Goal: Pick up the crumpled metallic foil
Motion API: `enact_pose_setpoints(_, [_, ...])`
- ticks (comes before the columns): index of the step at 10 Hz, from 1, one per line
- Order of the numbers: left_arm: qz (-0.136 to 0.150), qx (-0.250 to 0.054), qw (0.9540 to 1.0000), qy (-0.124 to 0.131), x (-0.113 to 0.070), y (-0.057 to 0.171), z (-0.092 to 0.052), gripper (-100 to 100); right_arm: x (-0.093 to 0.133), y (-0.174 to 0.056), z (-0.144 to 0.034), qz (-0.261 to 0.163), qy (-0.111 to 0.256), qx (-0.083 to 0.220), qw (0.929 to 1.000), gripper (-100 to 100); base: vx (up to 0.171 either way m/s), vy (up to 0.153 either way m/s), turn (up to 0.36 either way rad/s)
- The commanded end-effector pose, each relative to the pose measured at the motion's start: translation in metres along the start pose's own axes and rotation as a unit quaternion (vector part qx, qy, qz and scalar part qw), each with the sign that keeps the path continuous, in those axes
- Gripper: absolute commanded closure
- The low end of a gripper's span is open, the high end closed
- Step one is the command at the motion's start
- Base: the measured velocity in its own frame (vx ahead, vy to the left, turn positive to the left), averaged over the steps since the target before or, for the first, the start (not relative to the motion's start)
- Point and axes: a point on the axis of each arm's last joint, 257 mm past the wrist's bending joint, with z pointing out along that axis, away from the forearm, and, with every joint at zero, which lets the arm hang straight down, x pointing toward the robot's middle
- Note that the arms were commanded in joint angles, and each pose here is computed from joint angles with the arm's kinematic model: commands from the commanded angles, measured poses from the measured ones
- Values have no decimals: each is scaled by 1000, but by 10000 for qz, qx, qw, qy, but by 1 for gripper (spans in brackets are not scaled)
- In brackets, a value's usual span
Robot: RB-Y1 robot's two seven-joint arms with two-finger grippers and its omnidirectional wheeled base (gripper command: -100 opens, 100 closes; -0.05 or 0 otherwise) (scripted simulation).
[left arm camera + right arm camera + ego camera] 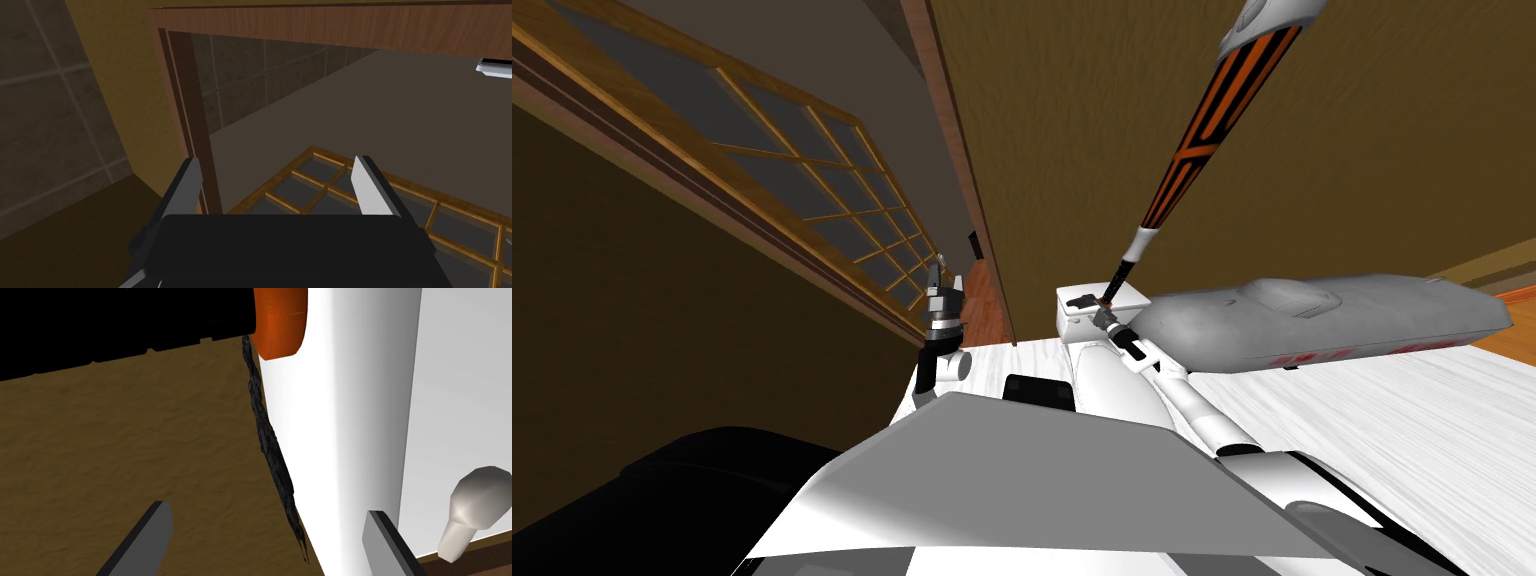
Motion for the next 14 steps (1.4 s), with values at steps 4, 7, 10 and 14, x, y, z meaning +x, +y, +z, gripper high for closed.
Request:
enact_pose_setpoints(4, [0,0,10000,0,0,0,0,0,-2,-1,-2,-391,6,66,9992,-100,37,8,-71])
enact_pose_setpoints(7, [0,0,10000,0,0,0,0,0,-3,-2,-3,-630,12,108,9980,-100,32,3,-63])
enact_pose_setpoints(10, [0,0,10000,0,0,0,0,0,-4,-2,-4,-884,32,147,9960,-100,36,12,-83])
enact_pose_setpoints(14, [0,0,10000,0,0,0,0,0,-5,-2,-6,-1071,44,179,9941,-100,22,16,-55])
